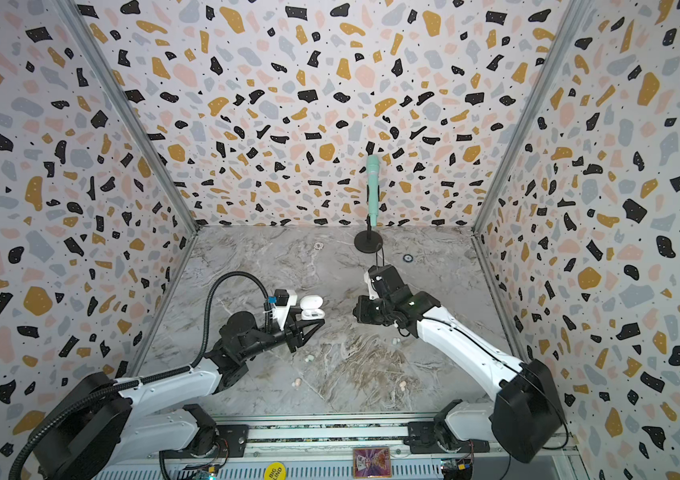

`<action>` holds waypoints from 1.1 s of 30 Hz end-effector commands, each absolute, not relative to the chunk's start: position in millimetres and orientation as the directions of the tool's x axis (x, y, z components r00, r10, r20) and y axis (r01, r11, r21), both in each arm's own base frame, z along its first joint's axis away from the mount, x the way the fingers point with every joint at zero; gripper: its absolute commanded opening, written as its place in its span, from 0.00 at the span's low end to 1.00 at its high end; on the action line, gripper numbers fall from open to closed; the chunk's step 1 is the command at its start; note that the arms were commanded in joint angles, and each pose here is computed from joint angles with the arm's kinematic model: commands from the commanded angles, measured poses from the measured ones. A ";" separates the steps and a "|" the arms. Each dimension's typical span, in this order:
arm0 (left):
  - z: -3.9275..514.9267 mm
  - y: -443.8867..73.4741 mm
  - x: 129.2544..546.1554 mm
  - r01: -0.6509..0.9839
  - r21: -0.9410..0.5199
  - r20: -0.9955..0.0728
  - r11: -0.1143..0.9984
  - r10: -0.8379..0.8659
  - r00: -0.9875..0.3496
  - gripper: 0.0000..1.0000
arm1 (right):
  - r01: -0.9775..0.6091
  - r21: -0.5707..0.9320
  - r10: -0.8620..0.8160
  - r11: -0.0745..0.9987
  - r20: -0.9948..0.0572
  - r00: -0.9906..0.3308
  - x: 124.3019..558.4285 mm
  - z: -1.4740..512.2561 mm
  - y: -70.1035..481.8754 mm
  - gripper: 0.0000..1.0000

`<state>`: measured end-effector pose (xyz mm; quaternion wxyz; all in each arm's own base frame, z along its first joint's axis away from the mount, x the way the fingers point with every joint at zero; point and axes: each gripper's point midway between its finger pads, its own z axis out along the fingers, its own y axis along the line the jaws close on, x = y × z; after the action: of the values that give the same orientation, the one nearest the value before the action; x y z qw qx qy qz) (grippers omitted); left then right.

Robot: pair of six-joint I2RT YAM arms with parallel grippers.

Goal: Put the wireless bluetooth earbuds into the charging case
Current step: 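Carry the white earbud to the case while the left gripper raises the case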

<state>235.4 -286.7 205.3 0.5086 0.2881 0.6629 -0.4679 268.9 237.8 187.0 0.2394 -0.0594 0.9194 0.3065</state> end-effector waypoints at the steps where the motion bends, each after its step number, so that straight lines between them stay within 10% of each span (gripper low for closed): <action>1: 245.8 -301.9 225.9 0.931 -0.225 -0.970 0.289 -0.154 -0.186 0.17 | -0.393 0.557 0.011 0.732 -0.587 -0.810 263.9 230.0 232.0 0.16; 16: 272.8 -361.2 203.8 0.990 -0.139 -0.969 0.005 -0.207 -0.135 0.20 | -0.669 0.661 -0.050 0.340 -0.697 -0.715 204.0 317.4 230.8 0.16; 33: 289.8 -373.4 187.5 0.992 -0.084 -0.959 -0.089 -0.264 -0.105 0.20 | -0.654 0.701 -0.076 0.285 -0.663 -0.745 190.5 309.5 232.0 0.16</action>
<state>199.8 -375.1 255.2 0.4844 0.4079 0.4957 -0.5943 196.0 232.9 302.3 0.2549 -0.2268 0.7690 0.5406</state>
